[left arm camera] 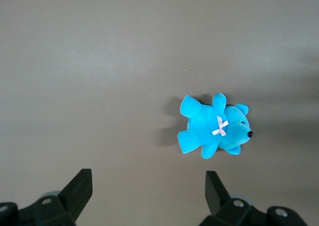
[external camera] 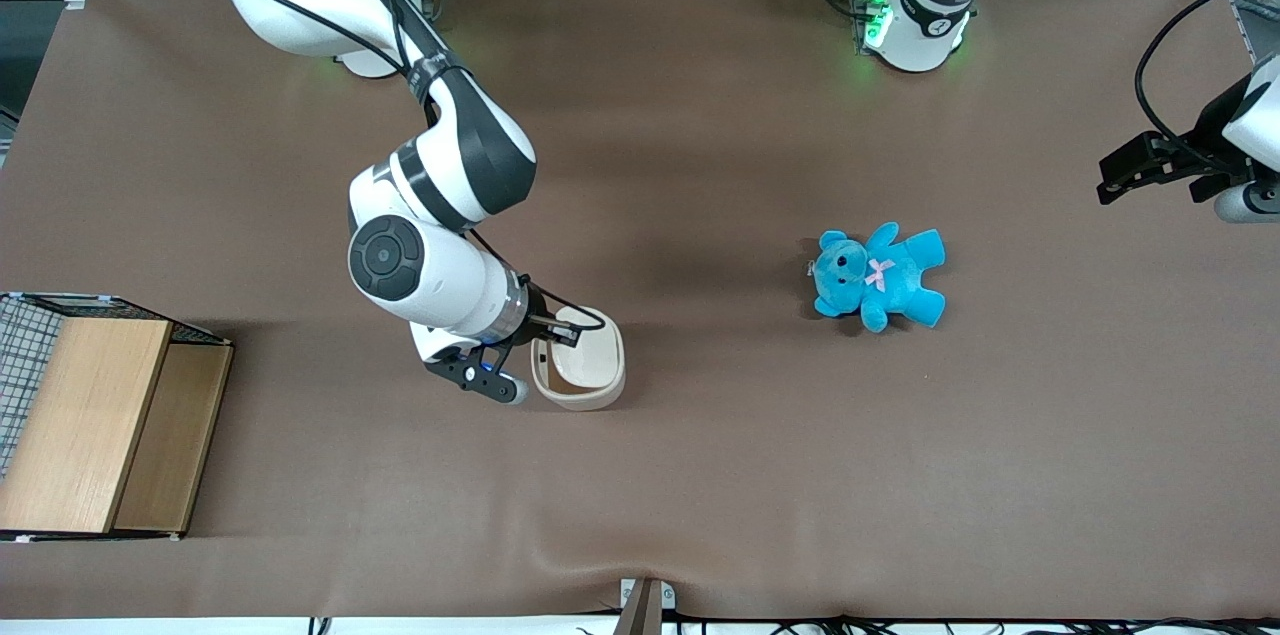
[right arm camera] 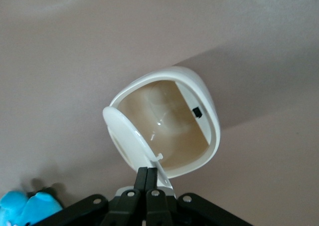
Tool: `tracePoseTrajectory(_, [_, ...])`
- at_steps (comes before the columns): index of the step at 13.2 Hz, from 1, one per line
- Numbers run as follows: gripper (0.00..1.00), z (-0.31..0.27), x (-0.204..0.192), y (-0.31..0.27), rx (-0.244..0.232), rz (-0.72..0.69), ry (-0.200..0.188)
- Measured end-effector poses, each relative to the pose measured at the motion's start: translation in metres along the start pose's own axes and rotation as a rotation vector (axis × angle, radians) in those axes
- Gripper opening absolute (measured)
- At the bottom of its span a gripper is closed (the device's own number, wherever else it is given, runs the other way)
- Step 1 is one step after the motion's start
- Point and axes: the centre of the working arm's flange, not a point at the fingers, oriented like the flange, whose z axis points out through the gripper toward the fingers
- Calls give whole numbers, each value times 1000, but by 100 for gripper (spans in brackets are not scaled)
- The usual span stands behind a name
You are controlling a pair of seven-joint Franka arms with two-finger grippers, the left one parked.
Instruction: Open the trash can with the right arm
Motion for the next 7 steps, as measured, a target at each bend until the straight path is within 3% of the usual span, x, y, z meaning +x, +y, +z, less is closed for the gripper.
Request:
tracePoseTrajectory(3, [1,-22,-10,-2,3,8,-21])
tracePoseTrajectory(5, [1,-49,-21,-4,39,19,-64])
tracePoseTrajectory(7, [1,-80,-31,-3,59,19,-82])
